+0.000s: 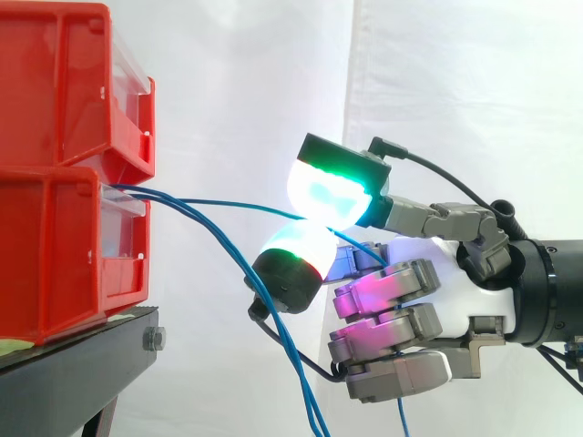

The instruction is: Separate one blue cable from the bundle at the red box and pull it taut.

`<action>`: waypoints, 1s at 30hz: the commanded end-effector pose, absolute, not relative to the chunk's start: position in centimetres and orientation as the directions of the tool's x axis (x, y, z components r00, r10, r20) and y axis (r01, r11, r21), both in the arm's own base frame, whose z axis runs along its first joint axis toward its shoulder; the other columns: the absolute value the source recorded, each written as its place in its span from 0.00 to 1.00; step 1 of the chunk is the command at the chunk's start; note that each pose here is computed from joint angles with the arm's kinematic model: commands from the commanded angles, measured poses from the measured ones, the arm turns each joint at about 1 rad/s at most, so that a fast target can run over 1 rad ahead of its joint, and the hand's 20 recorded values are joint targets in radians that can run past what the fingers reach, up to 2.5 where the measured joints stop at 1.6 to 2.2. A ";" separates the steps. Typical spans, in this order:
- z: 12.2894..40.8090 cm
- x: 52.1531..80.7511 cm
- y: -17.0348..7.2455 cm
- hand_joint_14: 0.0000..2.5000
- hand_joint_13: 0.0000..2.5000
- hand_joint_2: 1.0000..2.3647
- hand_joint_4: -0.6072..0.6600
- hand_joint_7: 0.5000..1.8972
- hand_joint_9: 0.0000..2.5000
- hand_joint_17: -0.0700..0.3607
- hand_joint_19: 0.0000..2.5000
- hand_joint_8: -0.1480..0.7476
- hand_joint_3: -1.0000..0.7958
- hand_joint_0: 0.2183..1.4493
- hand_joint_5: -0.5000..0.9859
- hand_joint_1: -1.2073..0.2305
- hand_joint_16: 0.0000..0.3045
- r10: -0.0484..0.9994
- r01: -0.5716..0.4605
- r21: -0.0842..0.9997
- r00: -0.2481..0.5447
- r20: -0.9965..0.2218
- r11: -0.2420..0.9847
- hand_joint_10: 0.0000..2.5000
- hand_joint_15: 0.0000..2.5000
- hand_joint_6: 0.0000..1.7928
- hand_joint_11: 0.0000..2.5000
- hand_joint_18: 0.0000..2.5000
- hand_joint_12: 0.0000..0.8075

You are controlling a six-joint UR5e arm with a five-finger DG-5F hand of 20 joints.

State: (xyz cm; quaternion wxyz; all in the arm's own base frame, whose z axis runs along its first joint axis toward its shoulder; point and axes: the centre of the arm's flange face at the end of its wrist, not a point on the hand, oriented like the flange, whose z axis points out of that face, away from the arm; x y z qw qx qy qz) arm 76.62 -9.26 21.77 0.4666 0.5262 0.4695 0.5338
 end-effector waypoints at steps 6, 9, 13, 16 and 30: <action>21.8 76.5 -9.4 0.99 0.27 0.02 0.47 0.54 0.41 0.33 0.71 0.49 0.48 0.32 0.26 0.36 0.10 0.998 0.003 0.998 -0.034 0.058 -0.058 0.73 0.58 0.48 0.66 0.49 0.46; 21.9 76.3 -9.6 1.00 0.26 0.02 0.47 0.55 0.39 0.33 0.72 0.50 0.48 0.32 0.26 0.36 0.10 0.998 0.008 0.999 -0.041 0.043 -0.043 0.85 0.59 0.48 0.67 0.49 0.46; 24.4 75.5 -9.8 1.00 0.25 0.02 0.46 0.55 0.37 0.33 0.72 0.50 0.48 0.32 0.26 0.36 0.10 0.999 0.001 1.000 -0.034 -0.029 0.029 0.95 0.59 0.48 0.68 0.49 0.46; 24.8 74.7 -9.9 1.00 0.25 0.02 0.47 0.55 0.37 0.33 0.71 0.50 0.48 0.32 0.26 0.36 0.10 0.998 0.005 0.998 -0.023 -0.066 0.066 0.96 0.58 0.48 0.68 0.48 0.45; 25.3 73.0 -9.9 1.00 0.24 0.02 0.48 0.63 0.34 0.34 0.69 0.52 0.52 0.33 0.26 0.32 0.11 0.993 -0.014 0.994 0.058 -0.103 0.104 1.00 0.59 0.50 0.67 0.46 0.46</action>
